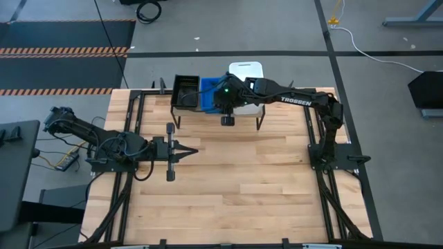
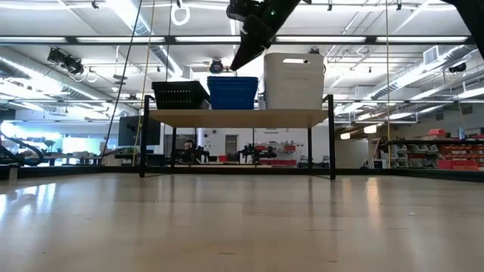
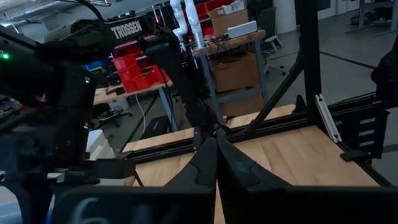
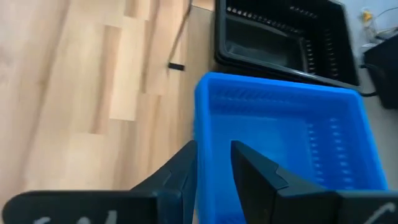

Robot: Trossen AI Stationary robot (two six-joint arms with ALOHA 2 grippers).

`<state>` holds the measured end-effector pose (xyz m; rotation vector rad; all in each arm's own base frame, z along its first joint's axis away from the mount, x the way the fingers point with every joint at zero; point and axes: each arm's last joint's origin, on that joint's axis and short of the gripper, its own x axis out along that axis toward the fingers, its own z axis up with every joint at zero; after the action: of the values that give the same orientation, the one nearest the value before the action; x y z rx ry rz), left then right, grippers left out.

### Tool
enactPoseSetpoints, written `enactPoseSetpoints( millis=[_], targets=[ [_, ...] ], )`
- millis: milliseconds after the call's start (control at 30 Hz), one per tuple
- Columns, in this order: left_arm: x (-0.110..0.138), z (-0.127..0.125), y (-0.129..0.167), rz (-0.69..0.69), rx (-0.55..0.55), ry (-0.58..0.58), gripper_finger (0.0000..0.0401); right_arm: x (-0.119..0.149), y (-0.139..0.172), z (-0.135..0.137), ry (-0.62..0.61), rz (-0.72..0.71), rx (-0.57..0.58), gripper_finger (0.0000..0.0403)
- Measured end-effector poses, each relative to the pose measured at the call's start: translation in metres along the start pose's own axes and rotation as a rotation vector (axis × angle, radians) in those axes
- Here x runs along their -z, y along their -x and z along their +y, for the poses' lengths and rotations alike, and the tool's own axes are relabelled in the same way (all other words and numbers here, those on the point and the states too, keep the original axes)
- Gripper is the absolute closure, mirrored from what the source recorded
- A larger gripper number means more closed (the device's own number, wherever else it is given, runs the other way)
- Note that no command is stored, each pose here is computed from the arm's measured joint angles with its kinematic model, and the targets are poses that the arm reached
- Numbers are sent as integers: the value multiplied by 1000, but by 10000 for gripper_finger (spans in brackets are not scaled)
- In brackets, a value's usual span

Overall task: Stack baskets on shelf by color
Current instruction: Stack the blue bin on top of the other blue bins on the shelf, then return to Home Position

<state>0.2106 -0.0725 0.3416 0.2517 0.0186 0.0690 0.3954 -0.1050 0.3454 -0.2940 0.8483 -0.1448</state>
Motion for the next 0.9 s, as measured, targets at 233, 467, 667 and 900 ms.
enactPoseSetpoints(
  millis=[233, 467, 667, 900],
  targets=[
    [0, 0, 0, 0, 0, 0, 394, -1, 0, 4, -28, -11, -43, 298],
    [0, 0, 0, 1, 0, 0, 394, -1, 1, 12, -16, 19, -55, 298],
    [2, -1, 0, 23, 6, -11, 394, 0, 5, 37, -42, 98, -136, 298],
    [3, 3, -1, 30, -8, -21, 394, 0, 18, 47, -134, 126, -159, 304]
  ],
)
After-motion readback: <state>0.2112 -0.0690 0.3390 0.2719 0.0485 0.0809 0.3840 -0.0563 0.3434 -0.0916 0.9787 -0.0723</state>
